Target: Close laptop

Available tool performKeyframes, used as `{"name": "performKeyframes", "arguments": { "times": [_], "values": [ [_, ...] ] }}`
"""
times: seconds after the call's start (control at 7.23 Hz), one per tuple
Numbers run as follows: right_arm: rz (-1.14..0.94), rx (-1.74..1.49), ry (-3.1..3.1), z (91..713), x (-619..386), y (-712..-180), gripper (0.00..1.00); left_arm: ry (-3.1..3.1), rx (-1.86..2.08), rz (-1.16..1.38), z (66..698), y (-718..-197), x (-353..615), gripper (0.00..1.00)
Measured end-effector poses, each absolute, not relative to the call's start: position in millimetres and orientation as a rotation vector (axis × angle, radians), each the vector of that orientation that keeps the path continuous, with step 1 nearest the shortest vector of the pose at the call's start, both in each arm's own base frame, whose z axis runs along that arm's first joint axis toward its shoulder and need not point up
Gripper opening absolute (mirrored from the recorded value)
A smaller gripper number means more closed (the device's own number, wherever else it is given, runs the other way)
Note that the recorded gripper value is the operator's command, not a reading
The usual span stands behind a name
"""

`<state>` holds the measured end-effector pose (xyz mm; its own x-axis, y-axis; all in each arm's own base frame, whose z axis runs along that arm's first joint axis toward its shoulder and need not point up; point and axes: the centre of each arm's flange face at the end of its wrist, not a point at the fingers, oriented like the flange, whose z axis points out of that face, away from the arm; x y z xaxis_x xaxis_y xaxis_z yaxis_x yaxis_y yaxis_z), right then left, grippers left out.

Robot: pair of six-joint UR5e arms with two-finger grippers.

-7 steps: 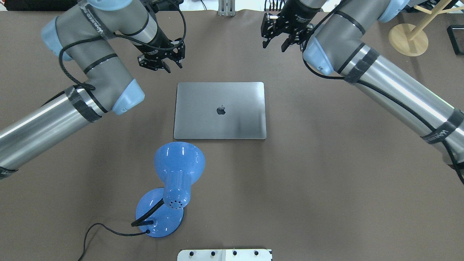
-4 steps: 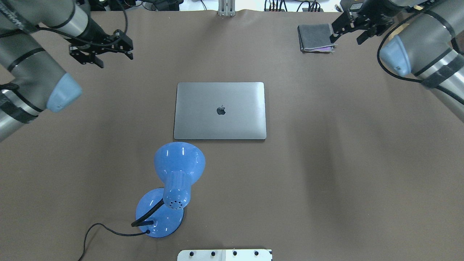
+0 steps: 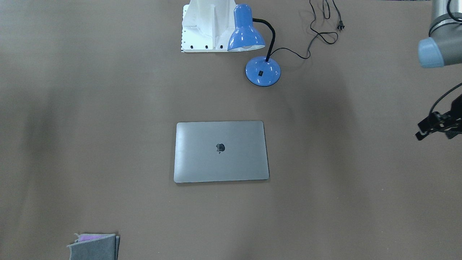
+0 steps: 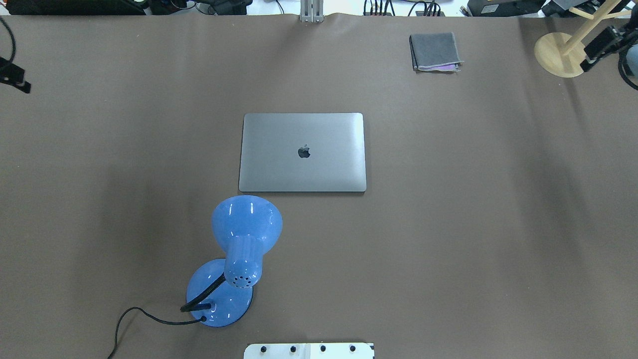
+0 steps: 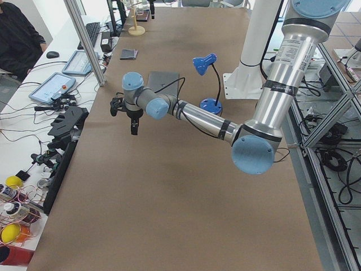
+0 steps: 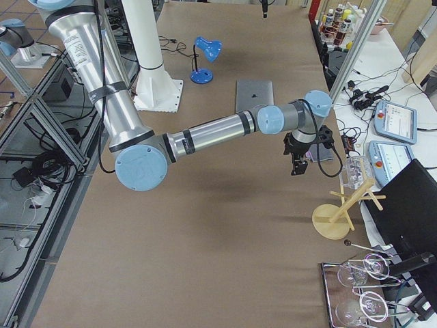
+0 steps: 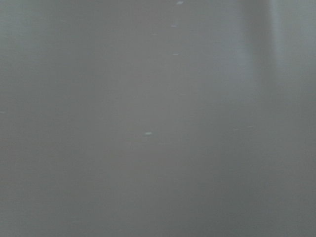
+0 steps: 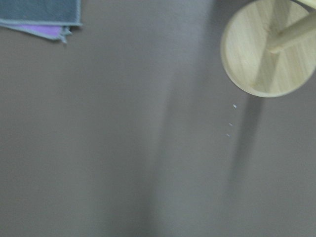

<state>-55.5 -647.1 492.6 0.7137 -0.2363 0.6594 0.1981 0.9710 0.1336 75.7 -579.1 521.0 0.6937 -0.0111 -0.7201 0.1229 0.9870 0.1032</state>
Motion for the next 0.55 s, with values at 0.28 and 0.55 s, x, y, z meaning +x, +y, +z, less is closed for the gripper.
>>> {"name": "performKeyframes", "arguments": {
  "times": [0.28, 0.55],
  "values": [
    [-0.233, -0.007, -0.715, 552, 0, -616, 1.0, 0.777, 0.114, -0.061, 587, -554, 7, 0.98],
    [-0.17, -0.055, -0.736, 595, 32, -580, 1.0, 0.767, 0.081, -0.069, 625, -528, -35, 0.98]
  ]
}}
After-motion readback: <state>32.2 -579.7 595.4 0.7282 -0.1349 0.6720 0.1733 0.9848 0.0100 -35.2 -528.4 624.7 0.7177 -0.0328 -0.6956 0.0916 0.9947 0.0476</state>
